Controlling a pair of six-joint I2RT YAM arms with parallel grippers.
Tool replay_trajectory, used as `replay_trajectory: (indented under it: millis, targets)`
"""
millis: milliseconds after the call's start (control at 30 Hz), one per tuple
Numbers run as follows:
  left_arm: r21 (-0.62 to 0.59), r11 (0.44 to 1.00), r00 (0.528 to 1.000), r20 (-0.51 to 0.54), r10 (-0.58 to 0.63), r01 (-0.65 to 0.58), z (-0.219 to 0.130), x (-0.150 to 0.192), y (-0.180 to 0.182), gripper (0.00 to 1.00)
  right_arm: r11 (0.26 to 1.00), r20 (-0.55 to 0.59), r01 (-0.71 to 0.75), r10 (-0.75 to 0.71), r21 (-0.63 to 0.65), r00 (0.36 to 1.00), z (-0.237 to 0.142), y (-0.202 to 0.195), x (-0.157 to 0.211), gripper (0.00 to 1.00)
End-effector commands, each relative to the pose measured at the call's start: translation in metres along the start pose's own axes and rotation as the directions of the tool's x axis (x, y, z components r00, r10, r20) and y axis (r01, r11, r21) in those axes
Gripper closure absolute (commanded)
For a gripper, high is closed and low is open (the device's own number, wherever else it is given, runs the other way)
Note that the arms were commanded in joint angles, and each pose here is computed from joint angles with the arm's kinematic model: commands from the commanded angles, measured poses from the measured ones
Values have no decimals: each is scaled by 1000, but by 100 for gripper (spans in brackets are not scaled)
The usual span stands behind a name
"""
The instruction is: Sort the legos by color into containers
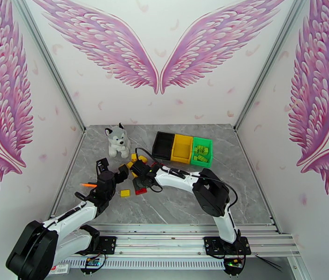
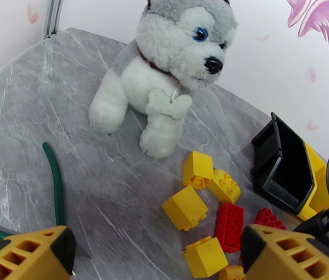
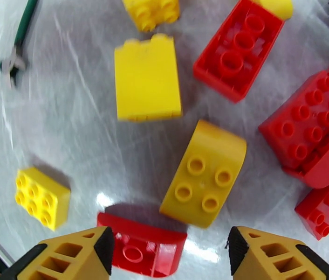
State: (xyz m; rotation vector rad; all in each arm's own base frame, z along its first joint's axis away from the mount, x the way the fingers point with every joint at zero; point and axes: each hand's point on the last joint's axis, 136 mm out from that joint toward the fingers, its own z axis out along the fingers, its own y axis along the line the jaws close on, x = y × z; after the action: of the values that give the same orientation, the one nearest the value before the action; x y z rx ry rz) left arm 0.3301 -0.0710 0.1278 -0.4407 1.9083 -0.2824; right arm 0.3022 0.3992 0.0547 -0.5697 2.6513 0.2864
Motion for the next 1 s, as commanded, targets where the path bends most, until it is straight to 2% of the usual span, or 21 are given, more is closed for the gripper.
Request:
replay_trajectory:
  millis: [0, 300, 433, 567, 767, 967]
  targets:
    - [-6, 1000, 1000, -4, -5, 5, -3, 3, 6, 1, 996, 11, -49, 48, 79, 999, 9, -15, -9, 34]
    - [11, 1000, 1000, -1, -12, 12, -5, 2, 3, 1, 988, -7, -98, 100, 120, 995, 32, -32, -11, 39]
    - [30, 999, 1000, -3, -15, 15, -5, 3, 0, 1, 989, -18, -105, 108, 107, 994, 39, -34, -7, 45]
    - [43, 999, 1000, -9, -12, 12, -5, 4, -3, 1, 989, -18, -115, 118, 96, 993, 38, -36, -5, 58]
    - [139, 990, 999, -15, 35, -33, -8, 2, -25, 1, 987, 47, -149, 146, 65, 988, 3, -49, -23, 68]
    - [223, 966, 991, -2, 135, -131, -17, 3, -57, 1, 967, 116, -247, 239, 62, 964, -37, -100, -42, 69]
